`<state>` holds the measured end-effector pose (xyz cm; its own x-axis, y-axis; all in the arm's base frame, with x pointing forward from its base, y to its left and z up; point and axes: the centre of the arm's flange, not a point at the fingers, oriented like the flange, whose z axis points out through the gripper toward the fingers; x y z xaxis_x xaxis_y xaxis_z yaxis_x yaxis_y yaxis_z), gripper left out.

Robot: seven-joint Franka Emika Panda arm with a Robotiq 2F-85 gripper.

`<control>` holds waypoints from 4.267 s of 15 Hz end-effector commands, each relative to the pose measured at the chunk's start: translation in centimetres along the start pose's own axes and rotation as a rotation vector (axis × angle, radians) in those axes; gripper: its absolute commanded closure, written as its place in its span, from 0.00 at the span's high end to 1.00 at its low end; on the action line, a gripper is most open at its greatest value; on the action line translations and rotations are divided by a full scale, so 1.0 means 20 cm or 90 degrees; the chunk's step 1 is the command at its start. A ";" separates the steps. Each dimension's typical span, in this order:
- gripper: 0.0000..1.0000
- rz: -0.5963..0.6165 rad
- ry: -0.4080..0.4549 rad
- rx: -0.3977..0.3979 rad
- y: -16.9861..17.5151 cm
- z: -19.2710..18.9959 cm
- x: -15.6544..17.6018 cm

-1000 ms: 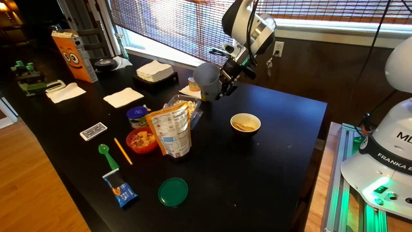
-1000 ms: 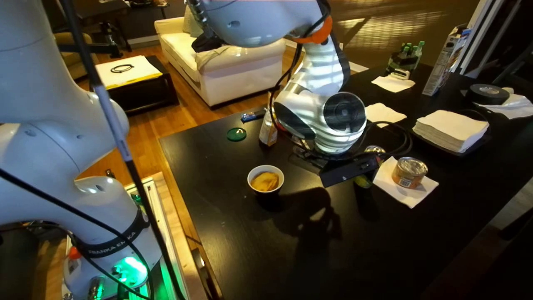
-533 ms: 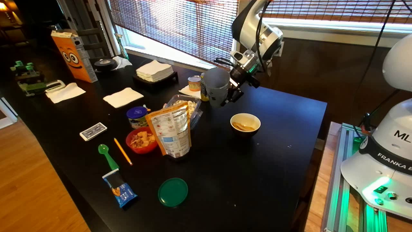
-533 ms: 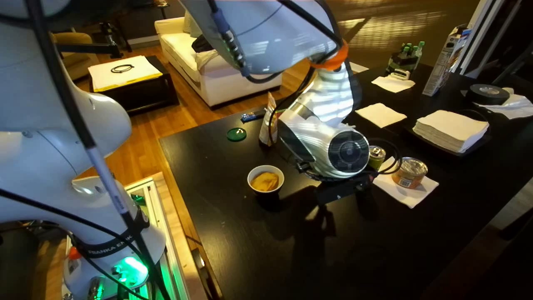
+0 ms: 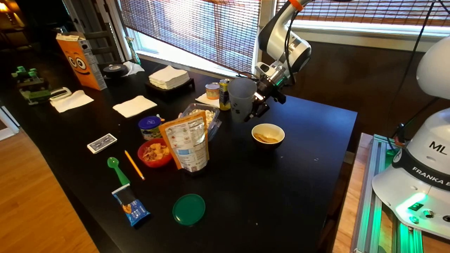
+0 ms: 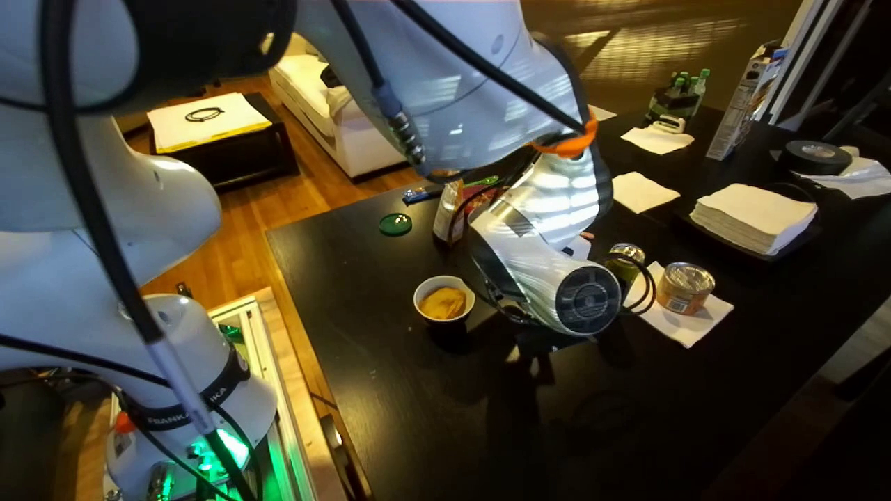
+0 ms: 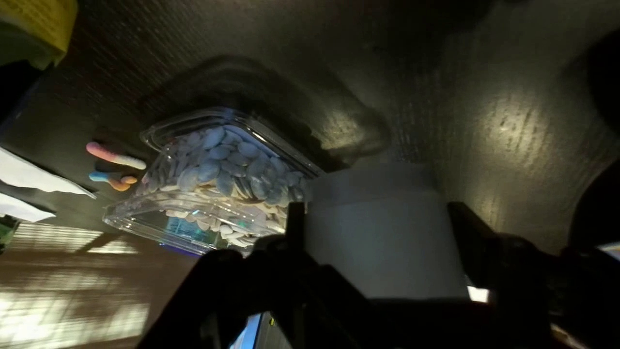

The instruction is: Pour the contents in the grey cup in the clear bowl.

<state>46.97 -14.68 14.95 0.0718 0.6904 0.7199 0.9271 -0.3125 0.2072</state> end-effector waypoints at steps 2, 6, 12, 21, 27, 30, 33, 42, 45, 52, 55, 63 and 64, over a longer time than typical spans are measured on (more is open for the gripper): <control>0.48 0.003 0.017 0.018 0.01 0.04 -0.06; 0.48 0.022 0.043 0.048 0.03 0.08 -0.10; 0.48 0.029 0.059 0.070 0.09 0.12 -0.10; 0.48 0.036 0.036 0.089 0.10 0.12 -0.14; 0.48 0.059 0.048 0.092 0.09 0.13 -0.19; 0.48 0.083 0.058 0.092 0.08 0.14 -0.21; 0.48 0.109 0.065 0.087 0.07 0.15 -0.22; 1.00 0.163 0.050 0.077 0.07 0.13 -0.26; 1.00 0.166 0.045 0.066 0.06 0.09 -0.27; 1.00 0.179 -0.020 0.046 0.03 -0.05 -0.29; 1.00 0.204 -0.076 0.017 0.02 -0.15 -0.28; 1.00 0.259 -0.247 -0.057 -0.01 -0.48 -0.05; 1.00 0.265 -0.265 -0.062 -0.01 -0.52 0.00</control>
<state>44.59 -23.26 16.48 0.5347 0.6789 0.5032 0.7742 -0.6322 0.0303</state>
